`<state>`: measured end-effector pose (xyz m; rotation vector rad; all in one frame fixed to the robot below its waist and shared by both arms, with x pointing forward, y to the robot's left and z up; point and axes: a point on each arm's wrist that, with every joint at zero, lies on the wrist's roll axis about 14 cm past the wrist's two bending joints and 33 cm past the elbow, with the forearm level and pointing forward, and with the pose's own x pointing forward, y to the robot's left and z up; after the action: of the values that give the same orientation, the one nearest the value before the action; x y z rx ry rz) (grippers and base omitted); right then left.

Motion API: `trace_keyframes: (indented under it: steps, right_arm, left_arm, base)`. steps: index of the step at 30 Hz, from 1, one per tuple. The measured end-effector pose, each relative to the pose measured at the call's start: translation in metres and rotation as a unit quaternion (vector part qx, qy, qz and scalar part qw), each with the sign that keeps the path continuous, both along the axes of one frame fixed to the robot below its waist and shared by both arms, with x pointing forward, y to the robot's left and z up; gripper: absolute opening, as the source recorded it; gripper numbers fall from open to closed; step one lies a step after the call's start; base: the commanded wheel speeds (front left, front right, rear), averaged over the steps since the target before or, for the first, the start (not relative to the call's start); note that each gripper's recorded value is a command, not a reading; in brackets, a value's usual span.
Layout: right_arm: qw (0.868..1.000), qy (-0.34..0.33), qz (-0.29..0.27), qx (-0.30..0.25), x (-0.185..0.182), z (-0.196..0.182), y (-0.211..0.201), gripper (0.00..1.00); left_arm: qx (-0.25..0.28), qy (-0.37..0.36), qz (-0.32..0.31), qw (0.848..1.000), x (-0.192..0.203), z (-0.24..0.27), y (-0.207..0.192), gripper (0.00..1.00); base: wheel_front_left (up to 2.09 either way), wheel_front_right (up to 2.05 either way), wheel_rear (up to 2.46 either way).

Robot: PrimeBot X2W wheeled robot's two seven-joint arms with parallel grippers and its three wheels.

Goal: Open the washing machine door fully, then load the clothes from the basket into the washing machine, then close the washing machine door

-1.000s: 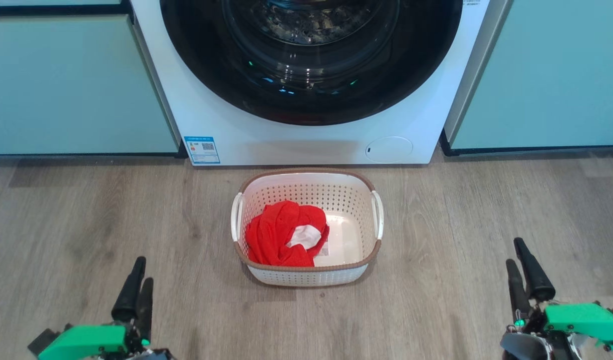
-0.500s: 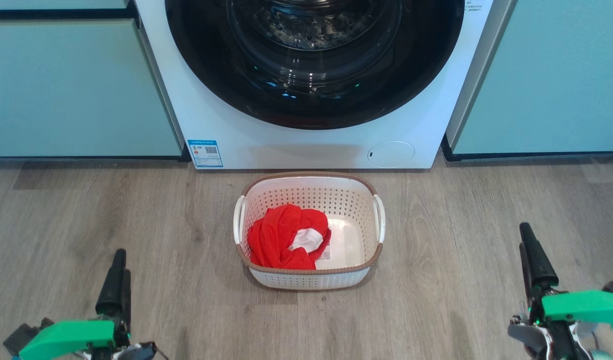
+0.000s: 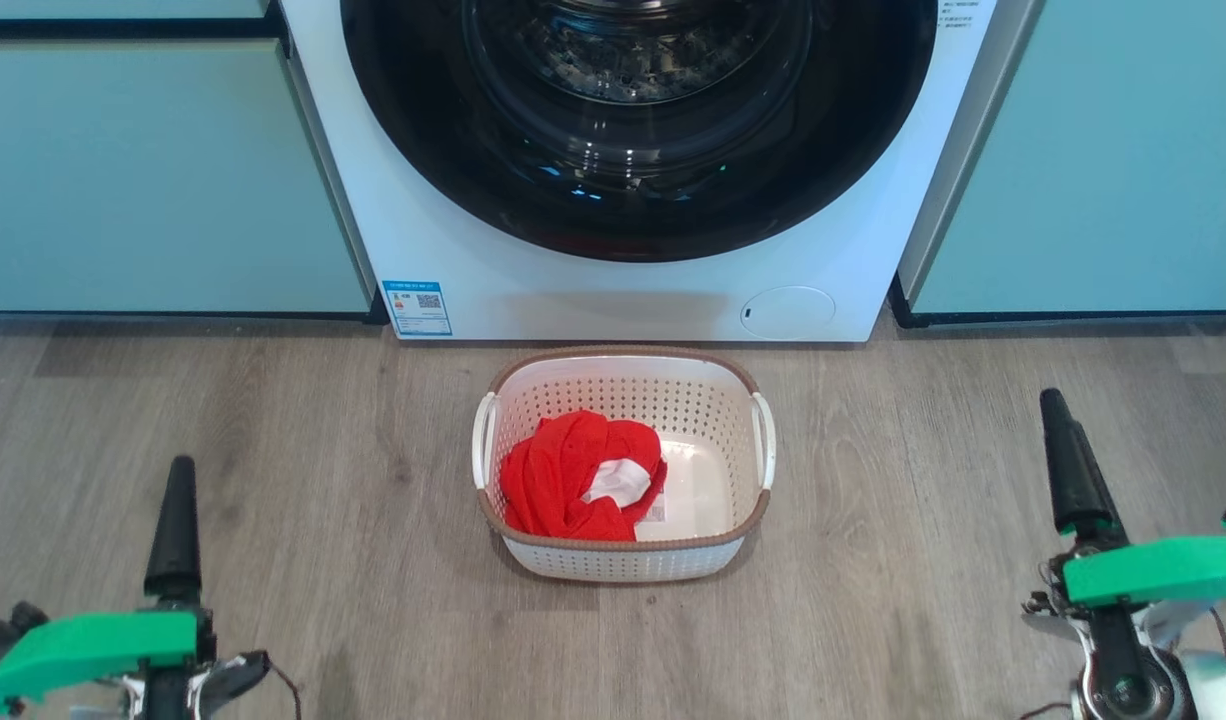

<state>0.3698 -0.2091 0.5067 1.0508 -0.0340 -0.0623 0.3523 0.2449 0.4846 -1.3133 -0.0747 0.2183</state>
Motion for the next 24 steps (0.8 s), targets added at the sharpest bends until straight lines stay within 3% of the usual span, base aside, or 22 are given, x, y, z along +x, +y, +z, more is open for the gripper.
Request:
trace_keyframes:
  steps: [14,24]
  right_arm:
    - [0.988,-0.053,0.026,-0.140,0.008,0.037,0.022,1.00]
    - [0.972,-0.076,0.024,-0.223,0.008,0.051,0.028,1.00]
  left_arm:
    - [0.145,-0.017,-0.003,0.989,0.010,0.047,-0.011,1.00]
    - [0.296,-0.016,-0.017,0.955,0.014,0.073,-0.044,1.00]
  base:
    - [0.00,0.00,0.00]
    - [0.00,0.00,0.00]
